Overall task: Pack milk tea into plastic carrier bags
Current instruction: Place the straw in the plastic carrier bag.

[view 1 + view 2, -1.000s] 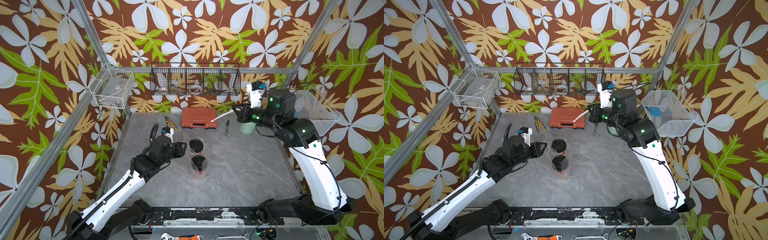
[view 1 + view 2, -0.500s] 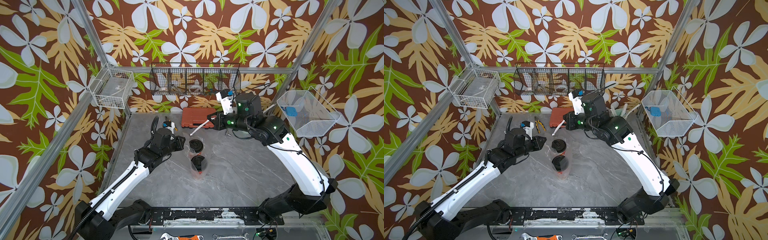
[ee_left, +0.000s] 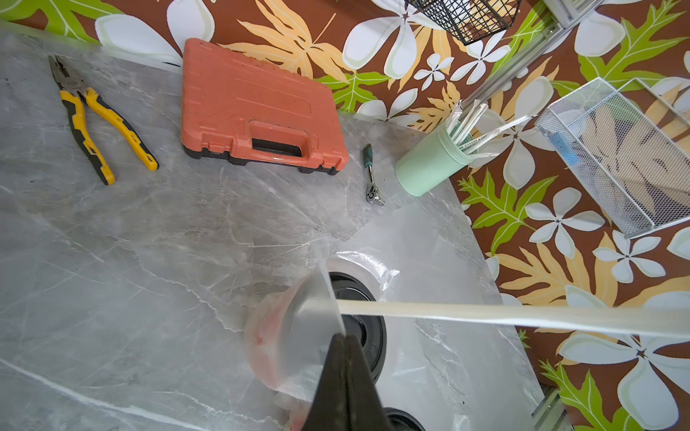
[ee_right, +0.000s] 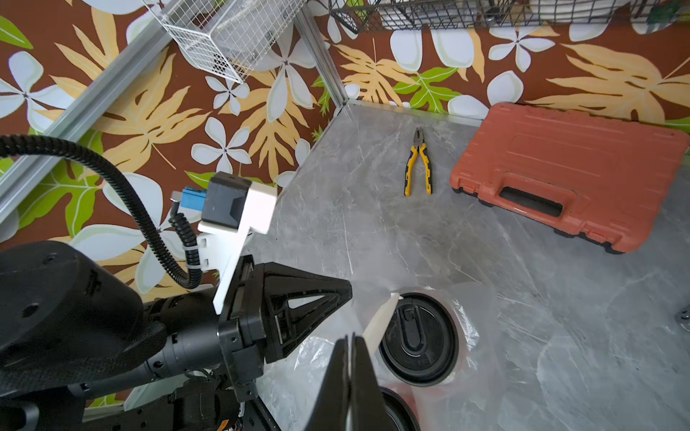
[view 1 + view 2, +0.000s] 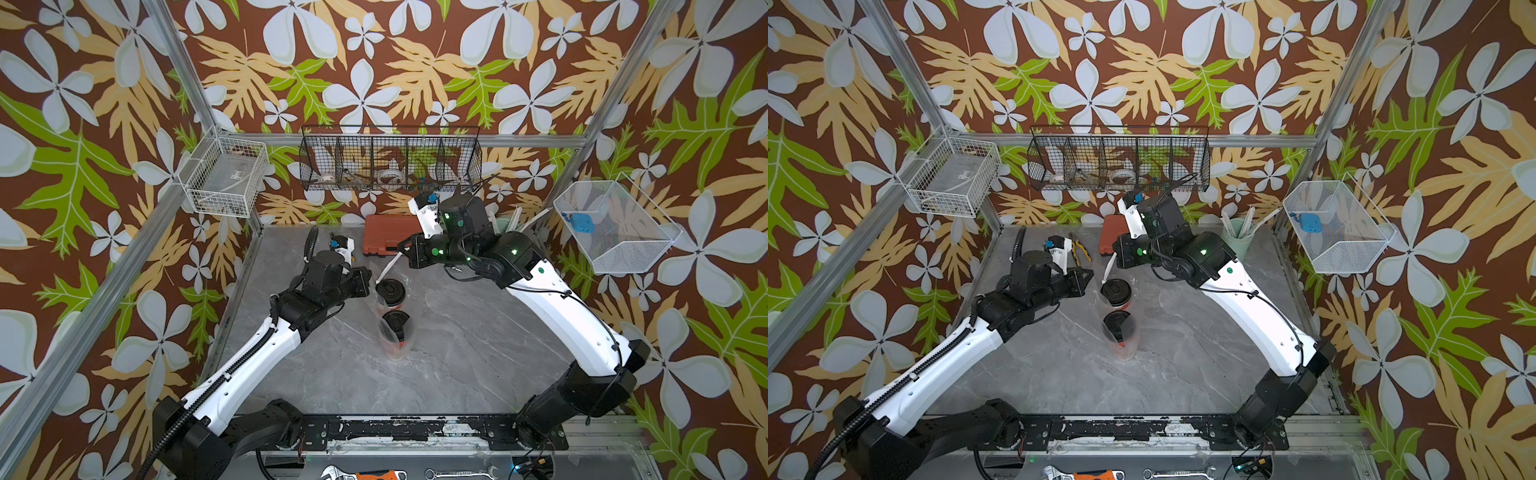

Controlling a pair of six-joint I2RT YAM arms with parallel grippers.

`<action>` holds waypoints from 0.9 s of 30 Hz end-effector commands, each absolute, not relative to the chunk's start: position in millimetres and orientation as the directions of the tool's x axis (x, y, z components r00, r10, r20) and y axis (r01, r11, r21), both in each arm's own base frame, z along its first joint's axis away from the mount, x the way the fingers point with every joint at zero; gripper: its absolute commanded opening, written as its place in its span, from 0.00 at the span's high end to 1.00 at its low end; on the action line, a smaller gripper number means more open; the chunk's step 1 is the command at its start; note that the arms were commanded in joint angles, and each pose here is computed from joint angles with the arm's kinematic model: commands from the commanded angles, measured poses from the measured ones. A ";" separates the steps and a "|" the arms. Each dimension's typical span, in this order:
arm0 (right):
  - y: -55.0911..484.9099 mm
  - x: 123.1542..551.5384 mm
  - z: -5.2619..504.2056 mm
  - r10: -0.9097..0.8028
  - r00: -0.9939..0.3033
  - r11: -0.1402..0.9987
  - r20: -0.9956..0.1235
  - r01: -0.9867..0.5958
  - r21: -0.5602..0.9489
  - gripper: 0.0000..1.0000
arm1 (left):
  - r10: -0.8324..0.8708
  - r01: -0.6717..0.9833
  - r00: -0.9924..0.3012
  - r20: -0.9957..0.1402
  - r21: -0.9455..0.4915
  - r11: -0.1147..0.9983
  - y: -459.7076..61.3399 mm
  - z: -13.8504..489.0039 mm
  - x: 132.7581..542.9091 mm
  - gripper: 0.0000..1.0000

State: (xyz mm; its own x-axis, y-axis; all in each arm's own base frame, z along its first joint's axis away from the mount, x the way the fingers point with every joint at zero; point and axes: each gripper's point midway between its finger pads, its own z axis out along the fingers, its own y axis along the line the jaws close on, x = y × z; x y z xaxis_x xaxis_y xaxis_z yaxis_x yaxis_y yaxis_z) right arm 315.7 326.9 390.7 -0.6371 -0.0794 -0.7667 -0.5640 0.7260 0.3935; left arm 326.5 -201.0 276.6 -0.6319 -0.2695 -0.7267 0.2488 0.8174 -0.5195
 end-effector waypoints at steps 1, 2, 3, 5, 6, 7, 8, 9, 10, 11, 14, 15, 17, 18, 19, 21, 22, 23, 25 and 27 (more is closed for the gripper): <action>335.5 320.2 389.8 -0.078 -0.628 0.710 -0.775 -0.580 0.398 1.00 | -0.264 0.282 -0.616 -0.742 -0.521 0.806 -204.4 284.3 327.3 0.99; 337.7 322.3 386.9 -0.081 -0.629 0.710 -0.773 -0.581 0.399 1.00 | -0.264 0.284 -0.618 -0.741 -0.523 0.804 -205.1 283.9 327.1 0.99; 340.2 323.6 384.8 -0.084 -0.632 0.707 -0.771 -0.582 0.401 1.00 | -0.263 0.286 -0.619 -0.740 -0.525 0.801 -205.7 284.0 326.6 1.00; 345.3 327.8 378.2 -0.092 -0.636 0.706 -0.767 -0.585 0.400 1.00 | -0.266 0.288 -0.620 -0.738 -0.529 0.798 -206.4 283.6 326.1 1.00; 347.6 330.8 374.3 -0.096 -0.637 0.709 -0.765 -0.584 0.397 1.00 | -0.268 0.290 -0.620 -0.737 -0.533 0.795 -206.7 283.8 325.6 1.00; 350.3 333.4 370.2 -0.100 -0.639 0.710 -0.762 -0.583 0.396 1.00 | -0.270 0.292 -0.622 -0.735 -0.538 0.791 -207.4 283.7 325.3 1.00; 353.9 335.4 365.0 -0.108 -0.644 0.709 -0.758 -0.584 0.396 1.00 | -0.273 0.293 -0.621 -0.735 -0.541 0.789 -207.6 284.2 325.3 1.00; 357.5 337.9 358.7 -0.115 -0.649 0.710 -0.752 -0.584 0.394 1.00 | -0.276 0.293 -0.622 -0.733 -0.545 0.786 -208.1 284.5 324.9 1.00; 361.0 339.6 353.1 -0.124 -0.652 0.710 -0.748 -0.585 0.392 1.00 | -0.276 0.294 -0.624 -0.731 -0.546 0.784 -208.5 283.9 324.6 1.00; 365.1 341.1 346.9 -0.135 -0.654 0.711 -0.744 -0.587 0.387 1.00 | -0.278 0.296 -0.624 -0.731 -0.550 0.781 -208.9 284.0 324.2 1.00; 376.6 344.7 325.7 -0.173 -0.662 0.715 -0.729 -0.594 0.370 1.00 | -0.282 0.298 -0.623 -0.729 -0.555 0.776 -209.3 285.2 323.5 1.00; 380.0 346.4 317.6 -0.184 -0.666 0.719 -0.723 -0.593 0.363 1.00 | -0.283 0.299 -0.622 -0.730 -0.555 0.776 -209.2 285.8 323.6 1.00; 383.9 349.4 301.6 -0.205 -0.676 0.727 -0.707 -0.589 0.352 1.00 | -0.285 0.299 -0.621 -0.731 -0.556 0.775 -209.3 286.3 323.6 1.00; 385.8 350.6 291.8 -0.216 -0.682 0.733 -0.698 -0.586 0.346 1.00 | -0.287 0.299 -0.620 -0.731 -0.558 0.774 -209.2 287.2 323.5 1.00; 387.3 351.5 282.4 -0.226 -0.691 0.737 -0.687 -0.583 0.343 1.00 | -0.287 0.299 -0.619 -0.731 -0.558 0.775 -208.9 287.3 323.7 1.00; 390.0 353.0 261.8 -0.247 -0.710 0.744 -0.659 -0.575 0.340 1.00 | -0.287 0.298 -0.619 -0.731 -0.557 0.775 -208.8 287.2 323.7 1.00; 390.7 353.4 253.0 -0.256 -0.717 0.749 -0.648 -0.571 0.336 1.00 | -0.287 0.298 -0.620 -0.731 -0.557 0.776 -208.9 286.7 323.6 1.00; 391.9 352.7 244.5 -0.266 -0.724 0.752 -0.637 -0.569 0.334 1.00 | -0.288 0.297 -0.618 -0.732 -0.556 0.776 -208.4 287.0 323.6 1.00; 391.2 353.0 234.5 -0.270 -0.732 0.758 -0.626 -0.562 0.331 0.96 | -0.288 0.290 -0.617 -0.732 -0.552 0.782 -207.0 285.2 324.2 1.00; 390.2 352.6 232.1 -0.268 -0.734 0.761 -0.623 -0.558 0.330 0.89 | -0.287 0.281 -0.619 -0.731 -0.548 0.788 -205.9 282.7 324.9 1.00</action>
